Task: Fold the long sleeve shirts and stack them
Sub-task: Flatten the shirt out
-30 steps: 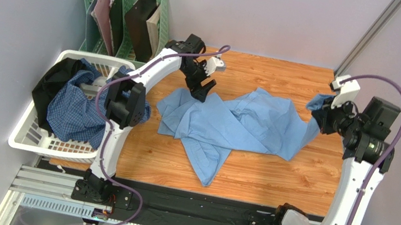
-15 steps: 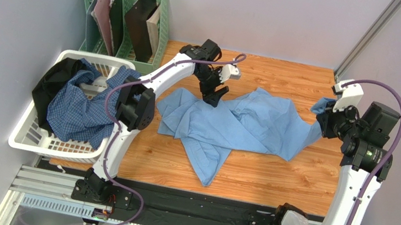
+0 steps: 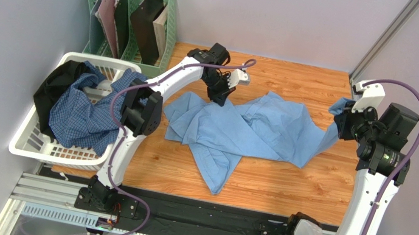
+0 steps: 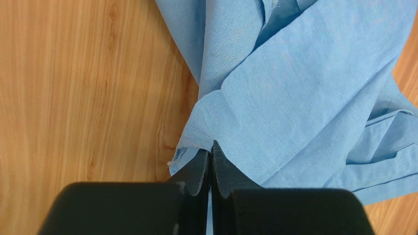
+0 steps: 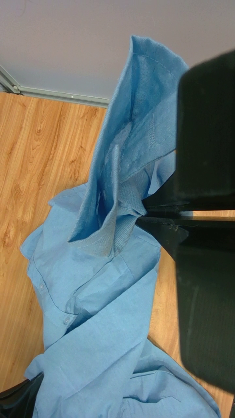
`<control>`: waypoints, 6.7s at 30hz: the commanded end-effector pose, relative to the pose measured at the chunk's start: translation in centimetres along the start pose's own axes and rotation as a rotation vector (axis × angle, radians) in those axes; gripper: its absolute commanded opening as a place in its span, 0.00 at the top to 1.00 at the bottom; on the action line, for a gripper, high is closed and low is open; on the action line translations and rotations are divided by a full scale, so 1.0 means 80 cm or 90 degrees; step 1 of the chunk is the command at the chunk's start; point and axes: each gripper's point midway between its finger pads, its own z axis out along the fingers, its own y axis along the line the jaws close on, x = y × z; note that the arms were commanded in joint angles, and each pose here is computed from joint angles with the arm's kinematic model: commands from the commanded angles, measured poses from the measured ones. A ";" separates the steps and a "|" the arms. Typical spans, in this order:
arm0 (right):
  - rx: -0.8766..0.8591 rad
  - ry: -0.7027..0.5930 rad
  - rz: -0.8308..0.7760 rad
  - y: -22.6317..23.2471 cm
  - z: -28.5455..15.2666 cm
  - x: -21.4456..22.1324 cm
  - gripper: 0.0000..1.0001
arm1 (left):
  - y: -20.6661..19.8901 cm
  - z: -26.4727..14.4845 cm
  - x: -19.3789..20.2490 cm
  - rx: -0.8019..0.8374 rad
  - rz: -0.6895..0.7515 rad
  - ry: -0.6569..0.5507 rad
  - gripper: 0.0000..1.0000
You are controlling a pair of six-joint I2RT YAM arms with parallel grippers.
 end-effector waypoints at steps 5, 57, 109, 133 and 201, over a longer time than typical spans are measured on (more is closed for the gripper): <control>0.139 -0.105 0.073 -0.066 -0.007 -0.063 1.00 | -0.017 -0.121 -0.093 -0.078 0.044 -0.145 1.00; -0.396 0.288 -0.388 0.208 0.121 0.298 0.32 | 0.118 -0.219 0.082 -0.330 -0.279 -0.114 1.00; 0.487 -0.633 -0.079 -0.070 -0.323 -0.321 1.00 | -0.230 -0.552 -0.179 -0.403 0.140 -0.614 1.00; -0.422 0.404 -0.119 0.111 0.044 0.211 0.08 | 0.130 -0.234 0.004 -0.406 -0.243 -0.198 1.00; 0.391 -0.290 -0.154 -0.164 0.113 -0.312 1.00 | 0.072 -0.330 -0.062 -0.406 -0.253 -0.411 1.00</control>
